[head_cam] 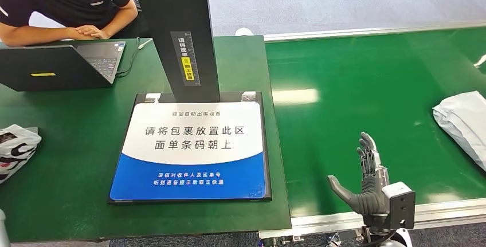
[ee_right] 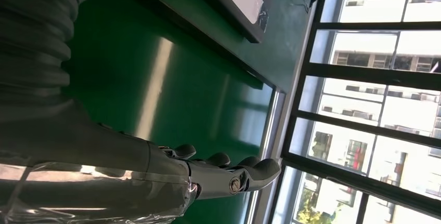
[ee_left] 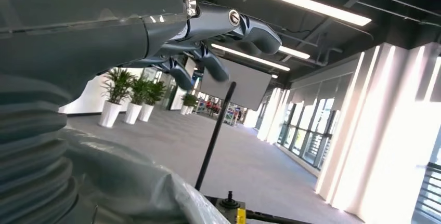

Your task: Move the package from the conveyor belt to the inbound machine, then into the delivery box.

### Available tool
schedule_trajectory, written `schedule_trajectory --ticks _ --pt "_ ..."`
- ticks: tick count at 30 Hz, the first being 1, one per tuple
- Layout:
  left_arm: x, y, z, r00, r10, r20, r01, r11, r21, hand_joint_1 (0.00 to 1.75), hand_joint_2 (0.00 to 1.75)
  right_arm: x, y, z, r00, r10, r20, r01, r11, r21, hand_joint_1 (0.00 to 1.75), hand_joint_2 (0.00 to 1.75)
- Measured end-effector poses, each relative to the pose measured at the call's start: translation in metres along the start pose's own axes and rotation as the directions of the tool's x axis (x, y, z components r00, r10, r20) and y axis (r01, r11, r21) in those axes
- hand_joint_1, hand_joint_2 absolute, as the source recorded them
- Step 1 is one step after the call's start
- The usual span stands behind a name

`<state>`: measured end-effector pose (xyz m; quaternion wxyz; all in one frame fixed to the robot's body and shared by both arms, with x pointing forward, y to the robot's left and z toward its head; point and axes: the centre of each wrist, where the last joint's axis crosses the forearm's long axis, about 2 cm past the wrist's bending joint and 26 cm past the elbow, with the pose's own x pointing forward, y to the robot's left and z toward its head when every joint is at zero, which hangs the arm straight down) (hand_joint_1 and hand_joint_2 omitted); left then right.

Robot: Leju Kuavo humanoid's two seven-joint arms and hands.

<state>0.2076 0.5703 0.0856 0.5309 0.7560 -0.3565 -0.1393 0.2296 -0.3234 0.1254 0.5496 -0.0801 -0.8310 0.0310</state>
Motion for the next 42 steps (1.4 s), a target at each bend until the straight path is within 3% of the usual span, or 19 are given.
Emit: schedule_trajectory --ticks 4,7,9,11,13,14,19,24,29,35,42 --pt "0.003 -0.003 0.001 0.993 0.107 0.04 -0.107 0.994 0.008 0.0 1.75 0.0 0.0 0.0 1.0 0.001 -0.005 -0.001 1.0 -0.001 0.0 1.75" --pt "0.01 -0.011 0.007 0.93 0.364 0.051 -0.363 0.931 -0.024 0.0 1.75 0.0 0.0 0.001 1.0 0.0 -0.008 0.0 1.0 0.003 0.0 1.75" --pt "0.021 -0.018 0.013 0.776 0.631 0.0 -0.627 0.77 -0.117 0.0 1.75 -0.001 0.001 0.001 1.0 0.0 -0.011 0.0 1.0 0.01 0.0 1.75" --pt "0.034 -0.025 0.022 0.528 0.848 -0.055 -0.829 0.5 -0.25 0.0 1.75 -0.002 0.001 0.001 1.0 0.003 -0.014 -0.003 1.0 0.015 0.0 1.75" --pt "0.049 -0.028 0.034 0.303 0.949 -0.082 -0.892 0.252 -0.375 0.0 1.75 -0.003 0.001 0.001 1.0 0.007 -0.015 -0.006 1.0 0.019 0.0 1.75" --pt "0.057 -0.029 0.04 0.224 0.97 -0.091 -0.893 0.167 -0.419 0.0 1.75 -0.004 0.002 0.001 1.0 0.007 -0.015 -0.007 1.0 0.022 0.0 1.75" --pt "0.097 -0.026 0.069 -0.04 0.986 -0.165 -0.828 -0.125 -0.546 0.0 1.75 -0.006 0.005 -0.004 1.0 -0.003 -0.012 0.003 0.999 0.038 0.0 1.75" --pt "0.142 -0.016 0.102 -0.227 0.941 -0.252 -0.684 -0.338 -0.646 0.0 1.75 -0.008 0.013 -0.015 1.0 -0.011 -0.004 0.011 0.998 0.067 0.0 1.75" --pt "0.182 -0.004 0.135 -0.269 0.918 -0.291 -0.584 -0.395 -0.709 0.0 1.75 -0.009 0.021 -0.018 1.0 -0.023 -0.003 0.024 0.995 0.093 0.0 1.75" --pt "0.226 0.007 0.176 -0.183 0.948 -0.259 -0.565 -0.317 -0.762 0.0 1.75 -0.006 0.032 -0.019 0.999 -0.032 0.006 0.031 0.988 0.149 0.0 1.75" --pt "0.262 0.018 0.214 -0.172 0.947 -0.272 -0.532 -0.322 -0.783 0.0 1.75 -0.002 0.053 -0.022 0.999 -0.001 0.046 -0.01 0.968 0.252 0.0 1.75"
